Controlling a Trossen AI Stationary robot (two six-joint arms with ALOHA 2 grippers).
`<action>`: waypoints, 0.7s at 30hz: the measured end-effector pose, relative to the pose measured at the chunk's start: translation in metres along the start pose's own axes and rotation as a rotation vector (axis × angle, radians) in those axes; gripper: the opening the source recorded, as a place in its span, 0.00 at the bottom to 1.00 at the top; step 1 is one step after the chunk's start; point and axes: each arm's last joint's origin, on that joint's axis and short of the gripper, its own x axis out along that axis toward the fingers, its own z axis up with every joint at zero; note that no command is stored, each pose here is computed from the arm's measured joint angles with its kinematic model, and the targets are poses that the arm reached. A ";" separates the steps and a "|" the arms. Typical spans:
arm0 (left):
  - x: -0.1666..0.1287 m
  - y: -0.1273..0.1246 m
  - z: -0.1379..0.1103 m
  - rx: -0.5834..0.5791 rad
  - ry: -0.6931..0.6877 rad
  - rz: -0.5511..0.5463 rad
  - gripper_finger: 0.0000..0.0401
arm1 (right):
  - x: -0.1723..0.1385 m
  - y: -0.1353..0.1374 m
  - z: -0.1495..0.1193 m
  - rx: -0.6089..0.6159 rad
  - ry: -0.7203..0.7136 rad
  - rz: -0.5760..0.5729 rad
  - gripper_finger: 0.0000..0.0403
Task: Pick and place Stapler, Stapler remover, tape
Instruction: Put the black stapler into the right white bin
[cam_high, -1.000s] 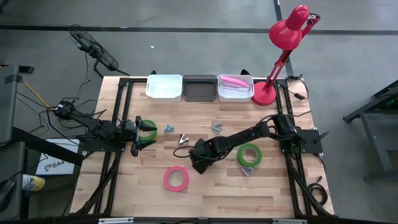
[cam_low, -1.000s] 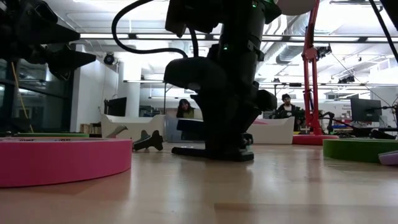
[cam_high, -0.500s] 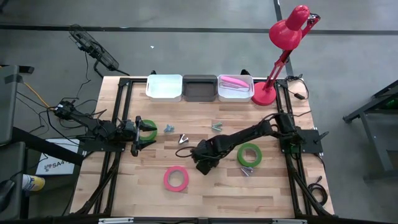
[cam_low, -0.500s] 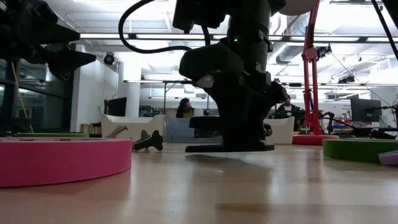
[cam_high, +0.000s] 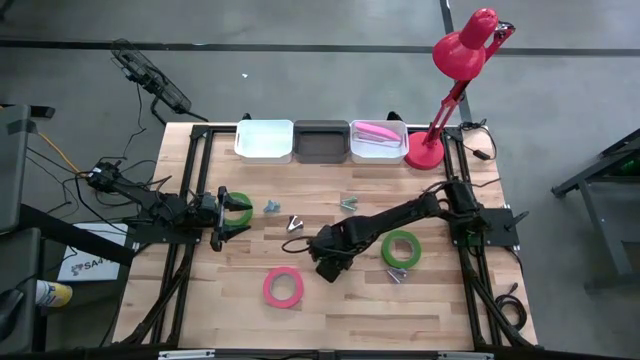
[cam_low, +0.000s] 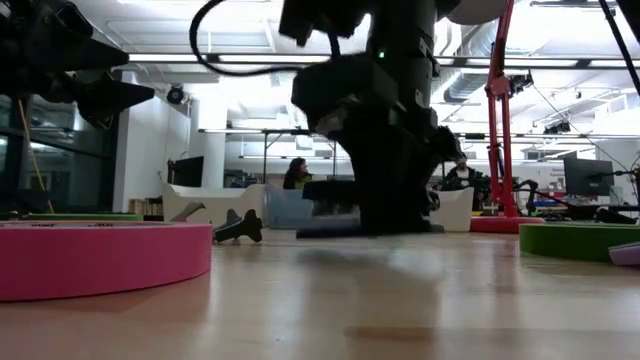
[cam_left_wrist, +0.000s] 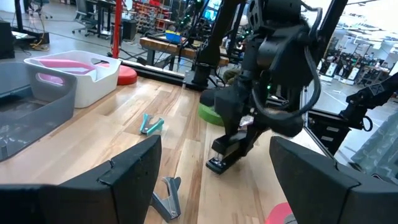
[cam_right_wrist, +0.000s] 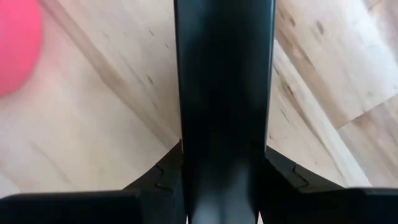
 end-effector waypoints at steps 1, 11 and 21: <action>0.000 0.000 0.000 0.000 0.000 0.000 0.74 | -0.004 0.000 0.000 0.000 -0.007 0.005 0.30; 0.000 0.000 0.000 0.000 0.000 0.000 0.74 | -0.061 -0.020 0.000 -0.014 -0.094 -0.062 0.30; 0.000 0.000 0.000 0.000 0.000 0.000 0.74 | -0.119 -0.076 0.013 -0.046 -0.101 -0.163 0.30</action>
